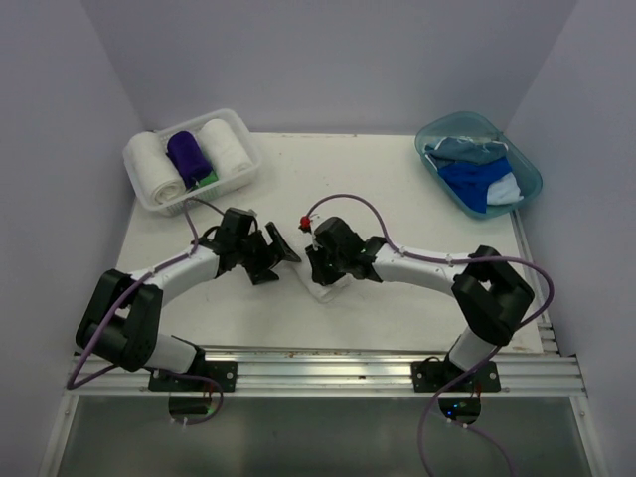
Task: Roll the towels
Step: Roll the towel
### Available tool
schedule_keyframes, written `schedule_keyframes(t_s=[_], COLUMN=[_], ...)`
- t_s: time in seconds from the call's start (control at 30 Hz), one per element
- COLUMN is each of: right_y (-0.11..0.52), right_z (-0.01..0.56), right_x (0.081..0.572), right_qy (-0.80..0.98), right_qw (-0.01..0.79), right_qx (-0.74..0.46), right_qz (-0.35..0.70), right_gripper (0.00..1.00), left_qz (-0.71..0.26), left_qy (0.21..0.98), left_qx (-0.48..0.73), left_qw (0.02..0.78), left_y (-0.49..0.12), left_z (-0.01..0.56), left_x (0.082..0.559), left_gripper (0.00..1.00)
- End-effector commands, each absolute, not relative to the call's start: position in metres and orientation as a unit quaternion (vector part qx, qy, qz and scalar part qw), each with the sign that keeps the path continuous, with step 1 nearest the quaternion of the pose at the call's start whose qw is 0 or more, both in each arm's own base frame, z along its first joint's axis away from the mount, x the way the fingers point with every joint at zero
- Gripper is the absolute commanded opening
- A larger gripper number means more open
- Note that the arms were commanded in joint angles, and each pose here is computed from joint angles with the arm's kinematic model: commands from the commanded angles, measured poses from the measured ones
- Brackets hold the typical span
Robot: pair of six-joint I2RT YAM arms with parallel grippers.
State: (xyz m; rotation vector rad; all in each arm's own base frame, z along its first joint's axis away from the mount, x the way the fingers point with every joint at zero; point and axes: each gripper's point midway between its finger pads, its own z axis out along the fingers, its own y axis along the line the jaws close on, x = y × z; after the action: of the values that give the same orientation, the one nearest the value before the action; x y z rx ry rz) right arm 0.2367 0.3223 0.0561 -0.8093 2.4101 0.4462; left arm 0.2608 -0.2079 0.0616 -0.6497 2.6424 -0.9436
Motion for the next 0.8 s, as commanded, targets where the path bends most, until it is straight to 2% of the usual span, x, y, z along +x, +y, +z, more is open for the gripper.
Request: schedule_keyframes(t_s=[0.0,0.3,0.77], right_y=[0.353,0.366,0.370], right_z=[0.078,0.101,0.101], right_x=[0.218,0.221,0.210], right_qy=[0.880,0.831,0.784], right_qw=[0.217,0.142,0.084], right_qx=[-0.254,-0.164,-0.118], right_qz=[0.337,0.513,0.603], right_gripper=[0.11,0.10,0.08], left_qz=[-0.349,-0.375,-0.395], left_qy=[0.907,0.903,0.893], left_qx=[-0.189,-0.175,-0.186], left_qw=[0.138,0.118,0.112], left_y=[-0.216,-0.227,-0.232], left_z=[0.075,0.067,0.053], left_x=[0.266,0.260,0.260], left_gripper=[0.85,0.86,0.87])
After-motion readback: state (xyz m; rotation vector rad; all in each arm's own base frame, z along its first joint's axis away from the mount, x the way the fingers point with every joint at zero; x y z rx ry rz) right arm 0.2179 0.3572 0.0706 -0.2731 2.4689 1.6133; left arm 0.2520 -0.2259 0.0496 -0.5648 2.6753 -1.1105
